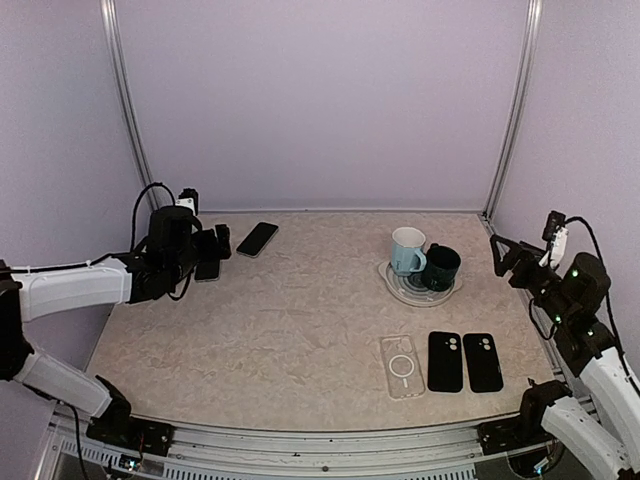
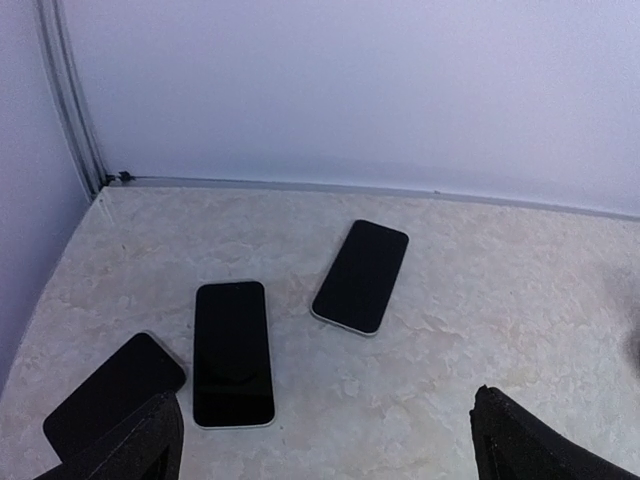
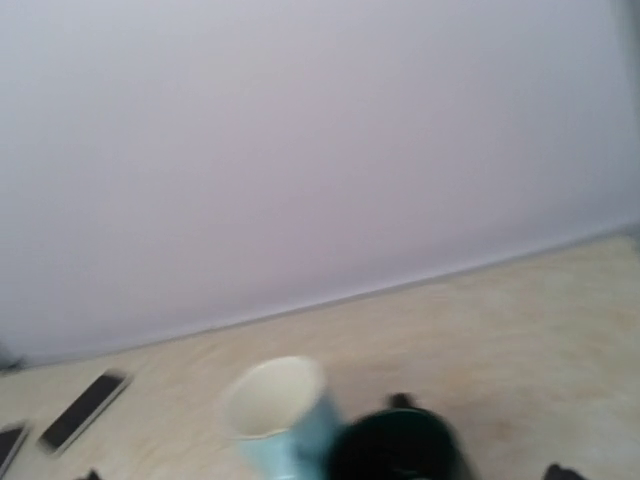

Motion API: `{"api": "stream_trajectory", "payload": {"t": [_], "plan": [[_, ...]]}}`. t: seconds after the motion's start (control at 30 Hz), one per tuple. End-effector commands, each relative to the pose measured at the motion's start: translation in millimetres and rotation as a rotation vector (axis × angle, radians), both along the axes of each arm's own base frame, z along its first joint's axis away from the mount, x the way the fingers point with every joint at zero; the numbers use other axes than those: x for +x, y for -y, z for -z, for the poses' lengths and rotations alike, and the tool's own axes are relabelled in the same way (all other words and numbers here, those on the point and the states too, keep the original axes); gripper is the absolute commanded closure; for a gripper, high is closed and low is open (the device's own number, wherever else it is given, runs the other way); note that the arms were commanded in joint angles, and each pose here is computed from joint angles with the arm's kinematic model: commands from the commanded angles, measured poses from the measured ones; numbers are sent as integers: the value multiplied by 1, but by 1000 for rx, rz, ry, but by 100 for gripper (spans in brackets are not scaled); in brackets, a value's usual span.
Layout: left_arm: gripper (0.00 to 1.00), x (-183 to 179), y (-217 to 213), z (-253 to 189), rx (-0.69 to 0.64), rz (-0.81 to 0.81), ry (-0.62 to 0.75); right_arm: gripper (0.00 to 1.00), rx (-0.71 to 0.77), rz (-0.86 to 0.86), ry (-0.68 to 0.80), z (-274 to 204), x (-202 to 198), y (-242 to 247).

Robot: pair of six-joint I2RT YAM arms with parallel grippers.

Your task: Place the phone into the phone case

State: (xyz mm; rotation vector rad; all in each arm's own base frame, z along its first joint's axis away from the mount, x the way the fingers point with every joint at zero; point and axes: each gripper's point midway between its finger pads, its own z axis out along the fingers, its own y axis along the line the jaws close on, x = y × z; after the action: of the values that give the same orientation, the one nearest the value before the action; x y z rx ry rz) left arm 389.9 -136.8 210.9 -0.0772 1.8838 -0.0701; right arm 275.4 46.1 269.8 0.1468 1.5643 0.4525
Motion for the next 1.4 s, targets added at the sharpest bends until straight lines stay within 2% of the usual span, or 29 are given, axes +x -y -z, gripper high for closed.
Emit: {"api": "stream_trajectory", "payload": {"t": [0.0,0.1,0.27,0.37,0.47,0.57,0.7,0.83,1.0,1.13,1.3,1.37], "plan": [[1,11,33,29,33,149,-180,7,-69,-290,-28,-19,2,-49],[1,24,47,50,54,194,-301,11,-64,-376,-98,-20,11,-69],[1,45,57,92,96,193,-454,21,-152,-300,-294,-10,24,-89],[1,40,58,107,88,204,-481,28,-221,-366,-493,38,10,-127],[1,30,58,113,59,217,-487,36,-318,-440,-726,103,-24,-166],[1,19,60,120,54,228,-503,36,-473,-454,-904,152,-57,-195],[1,5,60,129,84,224,-525,37,-634,-456,-1070,196,-76,-220],[1,-8,64,131,85,241,-522,39,-694,-428,-1147,217,-84,-228],[1,-17,64,126,61,250,-497,53,-637,-469,-1188,232,-93,-240],[1,-13,61,122,74,237,-475,57,-636,-465,-1247,250,-98,-243],[1,-4,65,120,64,242,-458,73,-650,-493,-1299,261,-101,-254],[1,-2,67,120,54,251,-455,86,-667,-484,-1308,262,-99,-254]]}}
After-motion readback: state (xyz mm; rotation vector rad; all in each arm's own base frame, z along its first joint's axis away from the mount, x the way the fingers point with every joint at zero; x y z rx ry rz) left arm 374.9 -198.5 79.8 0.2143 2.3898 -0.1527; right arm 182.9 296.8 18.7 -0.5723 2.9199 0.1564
